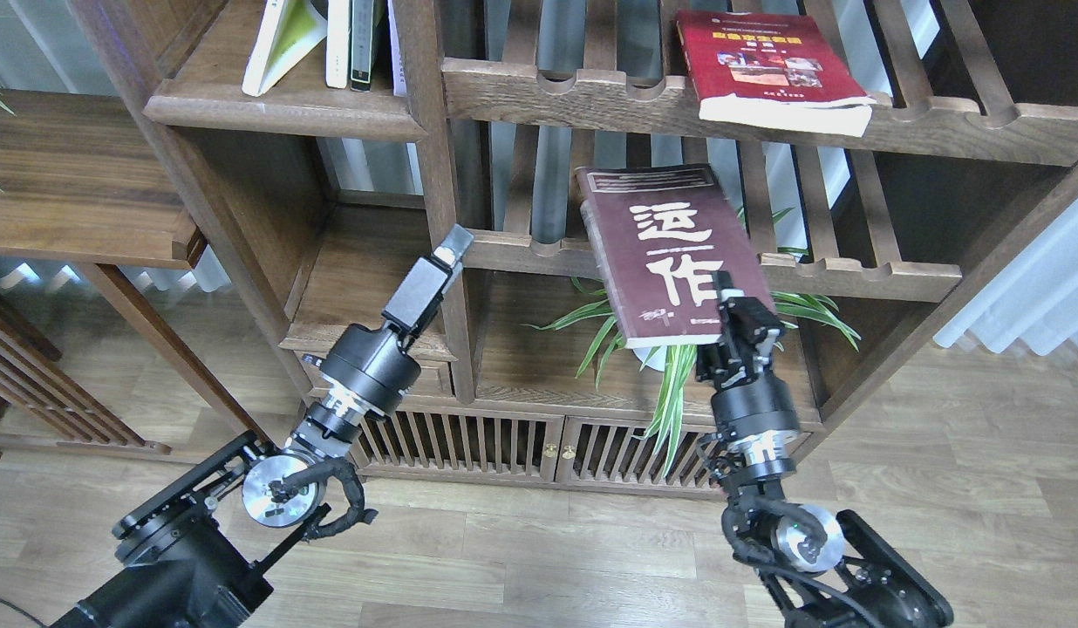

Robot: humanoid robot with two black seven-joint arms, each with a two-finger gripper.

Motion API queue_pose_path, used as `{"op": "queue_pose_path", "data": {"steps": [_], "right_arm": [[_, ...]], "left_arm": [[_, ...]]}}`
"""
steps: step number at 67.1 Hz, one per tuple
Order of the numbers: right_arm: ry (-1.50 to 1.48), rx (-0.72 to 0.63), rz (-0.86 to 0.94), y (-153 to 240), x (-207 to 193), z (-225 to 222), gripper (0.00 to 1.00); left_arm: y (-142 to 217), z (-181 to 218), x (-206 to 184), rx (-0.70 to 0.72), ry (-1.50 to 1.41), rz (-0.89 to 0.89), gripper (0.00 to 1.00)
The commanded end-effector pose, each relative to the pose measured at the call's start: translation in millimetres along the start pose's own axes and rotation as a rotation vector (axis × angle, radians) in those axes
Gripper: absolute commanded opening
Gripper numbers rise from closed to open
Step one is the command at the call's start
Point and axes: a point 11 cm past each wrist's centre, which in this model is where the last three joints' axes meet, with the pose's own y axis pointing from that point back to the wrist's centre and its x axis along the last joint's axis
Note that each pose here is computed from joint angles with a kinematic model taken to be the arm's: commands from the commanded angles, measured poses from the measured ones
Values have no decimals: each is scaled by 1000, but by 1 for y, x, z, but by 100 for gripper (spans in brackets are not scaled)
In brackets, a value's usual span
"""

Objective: Organize books on shelf
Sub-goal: 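Pull the dark red book off the shelf toward the left gripper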

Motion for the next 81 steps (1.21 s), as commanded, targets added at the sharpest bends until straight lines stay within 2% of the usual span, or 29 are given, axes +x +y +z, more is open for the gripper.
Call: {"op": "queue_pose_path", "data": {"steps": [1, 19, 41, 81], "right_arm": [[1, -25, 14, 3, 4, 6, 6], [-19, -98, 21, 10, 5, 28, 5], [-39, -193, 9, 11, 3, 65, 6], [-31, -271, 36, 27, 14, 94, 8]], "left_arm": [[14, 16, 10, 37, 2, 42, 93], [39, 46, 26, 72, 33, 118, 82], [54, 32, 36, 94, 60, 153, 84], [55, 20, 33, 157, 69, 143, 84]]}}
